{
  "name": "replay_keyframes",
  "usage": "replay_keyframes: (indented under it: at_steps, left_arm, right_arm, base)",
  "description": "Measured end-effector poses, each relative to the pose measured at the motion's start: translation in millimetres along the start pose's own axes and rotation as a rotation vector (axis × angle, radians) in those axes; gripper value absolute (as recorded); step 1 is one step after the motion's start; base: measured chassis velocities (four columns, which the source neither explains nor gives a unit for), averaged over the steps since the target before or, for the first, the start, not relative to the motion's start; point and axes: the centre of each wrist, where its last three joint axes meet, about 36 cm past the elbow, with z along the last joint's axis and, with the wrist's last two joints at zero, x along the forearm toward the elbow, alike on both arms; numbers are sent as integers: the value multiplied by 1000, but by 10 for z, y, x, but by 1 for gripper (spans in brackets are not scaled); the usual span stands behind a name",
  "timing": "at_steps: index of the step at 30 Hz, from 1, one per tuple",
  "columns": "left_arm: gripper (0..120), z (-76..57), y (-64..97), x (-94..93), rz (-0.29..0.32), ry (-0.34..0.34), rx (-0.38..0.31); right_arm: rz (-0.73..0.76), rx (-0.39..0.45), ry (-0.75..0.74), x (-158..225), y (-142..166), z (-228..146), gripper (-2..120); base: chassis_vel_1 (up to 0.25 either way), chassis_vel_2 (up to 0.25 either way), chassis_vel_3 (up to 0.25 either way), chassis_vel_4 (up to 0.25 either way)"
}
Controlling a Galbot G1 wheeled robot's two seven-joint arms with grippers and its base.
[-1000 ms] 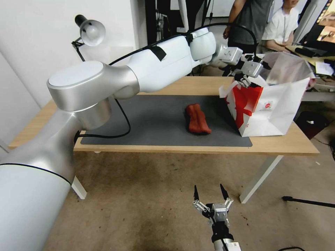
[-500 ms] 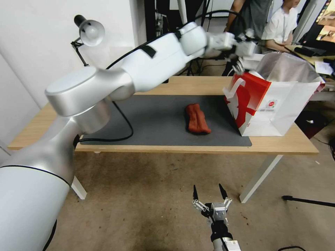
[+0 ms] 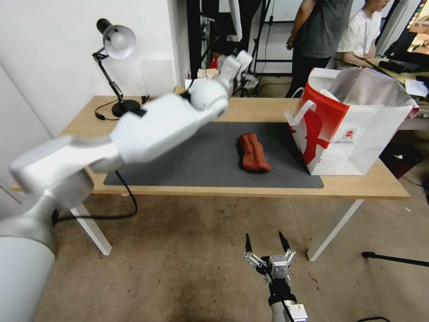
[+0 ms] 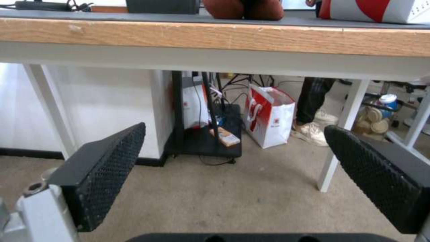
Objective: Sweep shrimp from table into container with towel, then put container into takeout bag.
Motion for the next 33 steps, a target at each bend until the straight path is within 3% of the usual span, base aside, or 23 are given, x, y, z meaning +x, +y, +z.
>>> replay_keyframes:
  at_steps: [4,6,7,9,10,12,13,16,17,20,24,26,31,33]
  left_arm:
    - [100,98,-30,65,-19,18,35]
    - [100,376,-49,241,-32,23,122]
    - [100,376,-49,241,-32,23,122]
    - [100,640,2,345,-28,-19,166]
    - [100,640,2,345,-28,-19,166]
    - [100,841,42,477,-23,-23,185]
    - [100,841,42,477,-23,-23,185]
    - [100,1132,70,733,-13,1,163]
    - [100,1132,70,733,-13,1,163]
    - [100,1362,107,986,-21,6,188]
    - [100,1491,124,1118,-29,-10,191]
    - [100,1623,115,1289,-31,-17,206]
    - [100,1774,122,1488,-52,-25,215]
    - [100,1880,148,1654,-72,-43,206]
  right_arm:
    - [0,0,1,1,0,2,100]
    - [2,1,3,8,-4,6,100]
    - [2,1,3,8,-4,6,100]
    - [2,2,4,11,-8,14,100]
    - [2,2,4,11,-8,14,100]
    - [2,4,4,9,-17,16,100]
    - [2,4,4,9,-17,16,100]
    - [3,5,4,18,-19,13,100]
    - [3,5,4,18,-19,13,100]
    - [4,7,4,26,-19,10,100]
    - [7,7,2,20,-17,11,100]
    - [12,12,-5,-19,-23,18,100]
    - [13,12,-13,-42,-24,28,100]
    - [12,13,-19,-40,-25,25,100]
  base:
    - [0,0,0,0]
    - [0,0,0,0]
    - [0,0,0,0]
    - [0,0,0,0]
    - [0,0,0,0]
    - [0,0,0,0]
    - [0,0,0,0]
    - [0,0,0,0]
    - [0,0,0,0]
    - [0,0,0,0]
    - [0,0,0,0]
    - [0,0,0,0]
    - [0,0,0,0]
    - [0,0,0,0]
